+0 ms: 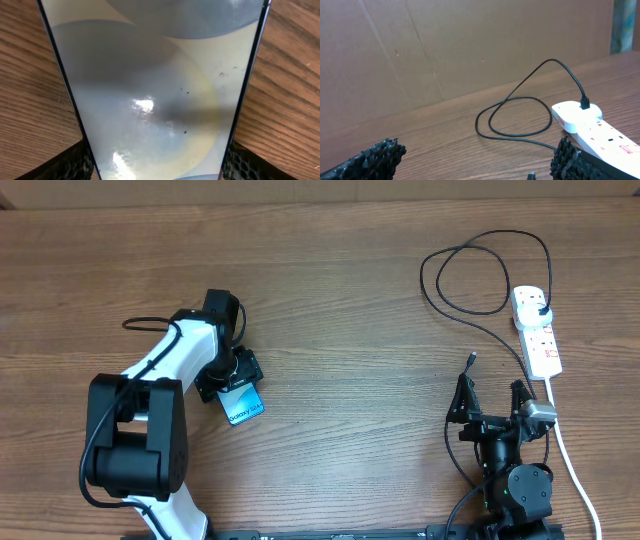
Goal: Plug charger to phone and switch on socket
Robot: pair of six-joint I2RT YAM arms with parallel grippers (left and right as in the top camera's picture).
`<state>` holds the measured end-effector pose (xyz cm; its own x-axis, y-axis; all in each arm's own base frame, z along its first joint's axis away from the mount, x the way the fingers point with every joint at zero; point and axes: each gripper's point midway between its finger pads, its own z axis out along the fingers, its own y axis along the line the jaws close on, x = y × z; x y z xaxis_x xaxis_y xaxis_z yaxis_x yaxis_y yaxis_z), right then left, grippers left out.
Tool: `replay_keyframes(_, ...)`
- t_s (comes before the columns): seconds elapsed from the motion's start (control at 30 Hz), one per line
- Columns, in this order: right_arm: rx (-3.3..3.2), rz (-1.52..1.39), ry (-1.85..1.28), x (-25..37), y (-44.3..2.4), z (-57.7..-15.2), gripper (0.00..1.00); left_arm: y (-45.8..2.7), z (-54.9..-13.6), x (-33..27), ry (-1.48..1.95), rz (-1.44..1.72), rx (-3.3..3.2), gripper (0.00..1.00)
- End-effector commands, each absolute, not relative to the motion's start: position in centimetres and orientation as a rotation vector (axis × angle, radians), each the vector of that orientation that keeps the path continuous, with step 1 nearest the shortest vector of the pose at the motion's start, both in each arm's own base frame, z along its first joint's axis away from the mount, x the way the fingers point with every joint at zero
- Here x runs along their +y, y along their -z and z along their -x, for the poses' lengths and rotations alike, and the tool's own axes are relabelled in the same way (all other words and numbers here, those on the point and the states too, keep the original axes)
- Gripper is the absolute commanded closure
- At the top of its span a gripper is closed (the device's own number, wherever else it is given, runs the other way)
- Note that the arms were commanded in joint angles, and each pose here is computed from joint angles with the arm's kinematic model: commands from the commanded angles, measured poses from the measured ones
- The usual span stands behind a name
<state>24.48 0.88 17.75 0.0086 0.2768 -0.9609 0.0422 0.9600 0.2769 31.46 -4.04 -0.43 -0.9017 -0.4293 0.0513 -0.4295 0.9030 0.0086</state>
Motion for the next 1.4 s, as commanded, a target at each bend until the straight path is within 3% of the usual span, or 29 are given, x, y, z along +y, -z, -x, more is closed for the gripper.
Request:
replay_keyframes(0.0, 1.559, -0.257, -0.179, 0.8, -17.4, -24.5, 0.0, 2.5, -30.7, -4.0, 0.002, -0.577, -2.955, 0.23)
replay_keyframes(0.3, 1.556, -0.244, -0.194, 1.1, -17.6, -24.5, 0.0, -0.5, -33.9, -6.4, -0.208, -0.501, -2.999, 0.18)
replay_keyframes(0.63, 1.58, 0.036, -0.526, 7.7, -18.3, -23.4, 0.0, -1.5, -34.7, -8.7, -0.493, -0.498, -2.956, 0.16)
replay_keyframes(1.03, 1.714, 0.027, -0.53, 7.7, -30.5, -22.5, 0.0, -1.9, -35.3, -9.8, -0.617, -0.48, -2.95, 0.16)
replay_keyframes(1.23, 2.106, 0.014, -0.519, 8.6, -31.7, -23.8, 0.0, -2.2, -35.4, -10.3, -0.663, -0.463, -2.942, 0.16)
replay_keyframes(1.37, 2.254, 0.085, -0.672, 11.6, -31.9, -24.8, 0.0, -2.4, -35.4, -10.8, -0.709, -0.423, -2.938, 0.14)
